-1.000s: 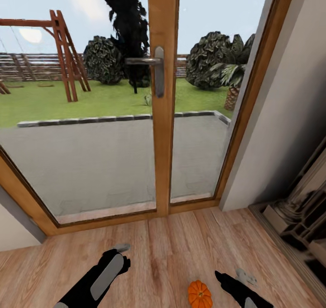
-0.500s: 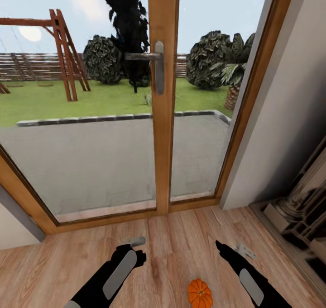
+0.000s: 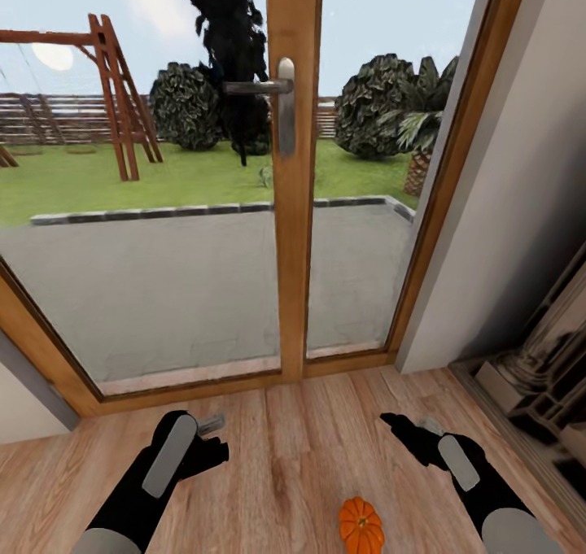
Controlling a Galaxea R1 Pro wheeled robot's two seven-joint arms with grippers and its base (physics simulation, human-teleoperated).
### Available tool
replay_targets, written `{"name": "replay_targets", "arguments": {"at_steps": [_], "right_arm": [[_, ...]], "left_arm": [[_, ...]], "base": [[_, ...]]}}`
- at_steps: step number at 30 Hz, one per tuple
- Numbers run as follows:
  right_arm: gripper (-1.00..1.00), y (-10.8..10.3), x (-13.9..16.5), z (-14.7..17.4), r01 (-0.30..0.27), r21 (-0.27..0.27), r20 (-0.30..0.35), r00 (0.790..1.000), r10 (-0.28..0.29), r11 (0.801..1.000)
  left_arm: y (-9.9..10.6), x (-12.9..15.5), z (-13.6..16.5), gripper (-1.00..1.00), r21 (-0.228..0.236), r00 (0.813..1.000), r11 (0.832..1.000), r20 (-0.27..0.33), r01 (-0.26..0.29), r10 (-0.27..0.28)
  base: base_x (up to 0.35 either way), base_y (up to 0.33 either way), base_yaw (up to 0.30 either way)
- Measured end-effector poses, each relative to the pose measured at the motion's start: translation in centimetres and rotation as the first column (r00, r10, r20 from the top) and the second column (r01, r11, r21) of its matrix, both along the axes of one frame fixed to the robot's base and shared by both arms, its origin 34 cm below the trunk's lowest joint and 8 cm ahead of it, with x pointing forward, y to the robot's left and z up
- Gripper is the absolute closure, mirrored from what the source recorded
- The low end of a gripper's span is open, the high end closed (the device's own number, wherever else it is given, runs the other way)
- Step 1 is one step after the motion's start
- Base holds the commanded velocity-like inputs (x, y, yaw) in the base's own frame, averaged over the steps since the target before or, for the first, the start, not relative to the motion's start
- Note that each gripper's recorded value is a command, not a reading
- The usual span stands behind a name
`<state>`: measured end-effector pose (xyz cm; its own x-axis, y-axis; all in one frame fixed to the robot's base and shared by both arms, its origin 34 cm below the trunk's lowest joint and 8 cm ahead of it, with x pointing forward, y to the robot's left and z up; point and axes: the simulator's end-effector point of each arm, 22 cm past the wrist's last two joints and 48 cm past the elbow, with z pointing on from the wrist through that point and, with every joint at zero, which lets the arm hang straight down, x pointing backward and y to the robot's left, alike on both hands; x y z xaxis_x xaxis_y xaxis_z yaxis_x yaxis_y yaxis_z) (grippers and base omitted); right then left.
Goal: Place each of the two pumpkins and all three candles from the living room inside a cabinet in the living room (use any cabinet), then make sure every cabinet is closed, and position the cauldron so it is next to a table in the living room.
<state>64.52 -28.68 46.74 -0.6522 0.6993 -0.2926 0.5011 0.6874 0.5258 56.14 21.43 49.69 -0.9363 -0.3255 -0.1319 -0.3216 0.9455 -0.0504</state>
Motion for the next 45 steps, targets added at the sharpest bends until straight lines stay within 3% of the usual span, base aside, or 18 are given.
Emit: {"name": "replay_targets", "arguments": {"at_steps": [3, 10, 14, 17, 20, 23, 29, 42, 45], "right_arm": [[-1.00, -0.9, -0.3, -0.6, 0.043, 0.027, -0.010, 0.999, -0.043, 0.999], [-1.00, -0.8, -0.4, -2.1, 0.049, 0.024, -0.004, 0.999, -0.049, 0.999], [-1.00, -0.7, -0.5, -2.8, 0.055, 0.030, 0.002, 0.998, -0.055, 0.998], [-1.00, -1.2, 0.0, -3.1, 0.078, 0.014, 0.034, 0.996, -0.079, 0.997], [-1.00, -1.5, 0.1, -3.7, 0.092, 0.003, 0.046, 0.995, -0.092, 0.996], [-1.00, -1.7, -0.2, -4.5, 0.097, 0.000, 0.039, 0.995, -0.097, 0.995], [-1.00, -3.4, -3.3, -8.4, 0.141, -0.076, -0.084, 0.986, -0.147, 0.987], [-1.00, -3.7, -4.2, -11.4, 0.154, -0.080, -0.097, 0.982, -0.161, 0.985], [-1.00, -3.7, -4.4, -12.1, 0.154, -0.080, -0.098, 0.982, -0.161, 0.985]], "left_arm": [[0.1, -0.2, -0.6, -1.00, -0.004, 1.000, 1.000, -0.008, 0.000, -0.001], [0.8, -0.5, -2.0, -1.00, 0.007, 1.000, 1.000, -0.007, -0.005, 0.005], [5.8, -0.5, -2.8, -1.00, 0.071, 0.999, 0.997, -0.001, -0.043, 0.044], [11.0, -0.6, -3.0, -1.00, 0.128, 0.995, 0.987, 0.008, -0.095, 0.095], [12.3, -0.7, -3.5, -1.00, 0.136, 0.993, 0.984, 0.012, -0.116, 0.115], [12.6, -0.9, -4.1, -1.00, 0.137, 0.993, 0.983, 0.013, -0.120, 0.119], [12.4, -1.2, -5.5, -1.00, 0.135, 0.993, 0.983, 0.013, -0.121, 0.120], [11.7, -1.7, -8.3, -1.00, 0.129, 0.993, 0.985, 0.014, -0.114, 0.113], [10.6, -1.8, -9.1, -1.00, 0.114, 0.994, 0.987, 0.014, -0.110, 0.109]], "base": [[0.000, 0.000, 0.000], [0.000, 0.000, 0.000], [0.000, 0.000, 0.000], [0.000, 0.000, 0.000], [0.000, 0.000, 0.000], [0.000, 0.000, 0.000], [0.000, 0.000, 0.000], [0.000, 0.000, 0.000], [0.000, 0.000, 0.000]]}}
